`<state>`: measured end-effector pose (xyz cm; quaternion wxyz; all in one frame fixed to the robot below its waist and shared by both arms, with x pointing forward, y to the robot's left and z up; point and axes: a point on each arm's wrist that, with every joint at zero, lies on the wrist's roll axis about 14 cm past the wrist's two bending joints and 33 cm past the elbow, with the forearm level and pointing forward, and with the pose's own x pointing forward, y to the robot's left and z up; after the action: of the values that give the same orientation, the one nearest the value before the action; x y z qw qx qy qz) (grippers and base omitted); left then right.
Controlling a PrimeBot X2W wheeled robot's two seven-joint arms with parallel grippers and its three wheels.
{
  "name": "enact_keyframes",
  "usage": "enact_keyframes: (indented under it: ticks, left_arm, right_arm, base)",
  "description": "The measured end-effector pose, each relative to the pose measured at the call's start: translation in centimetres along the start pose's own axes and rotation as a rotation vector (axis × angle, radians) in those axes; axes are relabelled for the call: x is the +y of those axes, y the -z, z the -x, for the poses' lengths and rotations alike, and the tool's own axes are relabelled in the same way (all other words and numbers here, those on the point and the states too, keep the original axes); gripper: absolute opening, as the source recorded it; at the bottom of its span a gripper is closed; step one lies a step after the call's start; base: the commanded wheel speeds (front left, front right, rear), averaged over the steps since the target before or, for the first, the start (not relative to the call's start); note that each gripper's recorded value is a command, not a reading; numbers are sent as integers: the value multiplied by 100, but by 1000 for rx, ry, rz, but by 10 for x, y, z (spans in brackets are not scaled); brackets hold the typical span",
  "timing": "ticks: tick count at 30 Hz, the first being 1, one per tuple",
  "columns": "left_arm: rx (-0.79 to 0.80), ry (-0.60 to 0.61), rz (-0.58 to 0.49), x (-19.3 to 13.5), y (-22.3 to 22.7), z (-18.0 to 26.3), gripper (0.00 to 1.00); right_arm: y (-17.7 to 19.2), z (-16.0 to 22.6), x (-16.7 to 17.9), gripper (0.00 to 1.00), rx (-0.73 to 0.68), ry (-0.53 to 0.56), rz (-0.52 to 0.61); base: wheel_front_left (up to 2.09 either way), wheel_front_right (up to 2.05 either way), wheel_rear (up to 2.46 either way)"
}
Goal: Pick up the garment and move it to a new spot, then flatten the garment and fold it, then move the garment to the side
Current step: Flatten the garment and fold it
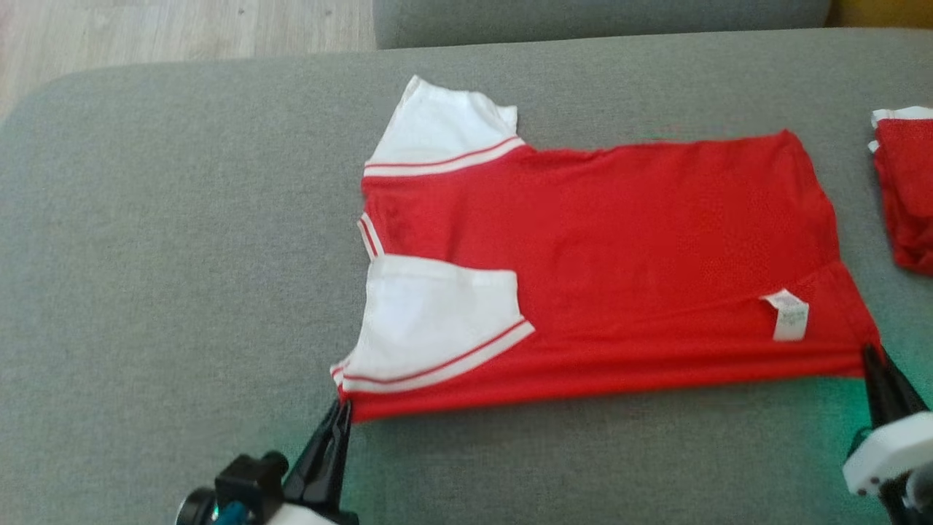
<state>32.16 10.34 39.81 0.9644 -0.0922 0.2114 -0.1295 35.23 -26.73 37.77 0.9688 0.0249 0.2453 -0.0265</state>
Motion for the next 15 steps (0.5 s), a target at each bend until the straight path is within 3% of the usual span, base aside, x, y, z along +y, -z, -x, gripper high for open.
enact_keyframes:
  ticks: [4,5,6,7,8,9,10,12,15]
  left_arm:
    - [27,-4,16,-1,8,9,0]
    - [34,-4,16,-1,9,10,0]
    - [35,-4,15,-1,9,10,0]
    - [33,-5,15,-1,9,10,0]
    - [33,-5,16,-1,9,11,9]
    - [42,-4,20,-1,10,11,26]
    - [57,-4,23,-1,13,11,39]
    - [80,-7,21,0,19,12,100]
    - [84,-12,13,1,19,12,100]
  right_arm:
    - [6,12,-1,0,17,7,-4]
    - [7,13,0,5,21,6,-7]
    - [8,14,1,19,24,5,-9]
    - [9,15,2,44,30,2,-13]
    - [10,15,3,91,35,1,-16]
    - [10,15,4,100,38,1,-17]
    - [9,15,3,100,37,2,-17]
    - [6,15,1,100,26,8,-20]
    - [0,16,2,100,5,8,-22]
  base:
    - [0,0,0]
    - [0,0,0]
    - [0,0,0]
    - [0,0,0]
    - [0,0,0]
    - [0,0,0]
    - [0,0,0]
    - [0,0,0]
    - [0,0,0]
